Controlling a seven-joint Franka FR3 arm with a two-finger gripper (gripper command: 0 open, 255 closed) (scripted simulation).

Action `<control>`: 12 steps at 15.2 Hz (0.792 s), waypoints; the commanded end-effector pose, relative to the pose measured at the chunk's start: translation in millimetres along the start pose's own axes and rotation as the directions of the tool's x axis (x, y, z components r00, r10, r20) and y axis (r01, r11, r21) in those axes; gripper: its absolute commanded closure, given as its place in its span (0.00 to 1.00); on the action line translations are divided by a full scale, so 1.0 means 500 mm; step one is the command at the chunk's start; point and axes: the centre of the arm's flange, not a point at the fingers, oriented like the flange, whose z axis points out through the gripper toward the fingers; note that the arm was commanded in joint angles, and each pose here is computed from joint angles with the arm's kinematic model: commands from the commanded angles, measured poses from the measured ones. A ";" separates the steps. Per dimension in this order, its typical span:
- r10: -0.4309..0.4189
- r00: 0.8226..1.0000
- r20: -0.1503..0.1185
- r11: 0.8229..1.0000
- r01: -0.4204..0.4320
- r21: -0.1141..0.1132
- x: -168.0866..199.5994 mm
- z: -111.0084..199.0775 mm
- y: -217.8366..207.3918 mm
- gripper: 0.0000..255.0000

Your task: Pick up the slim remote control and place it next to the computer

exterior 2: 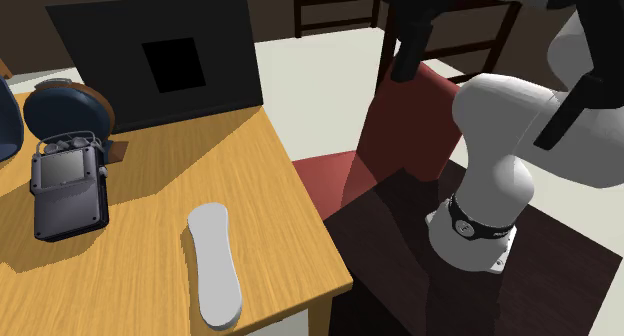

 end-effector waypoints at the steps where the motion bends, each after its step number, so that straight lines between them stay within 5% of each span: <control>1: 0.000 1.000 0.000 1.000 0.000 0.000 0.000 0.000 0.000 0.00; 6: -0.203 0.979 0.023 0.979 0.203 0.021 0.003 0.098 0.093 0.00; 12: -0.436 0.899 0.045 0.900 0.433 0.052 0.029 0.218 0.199 0.00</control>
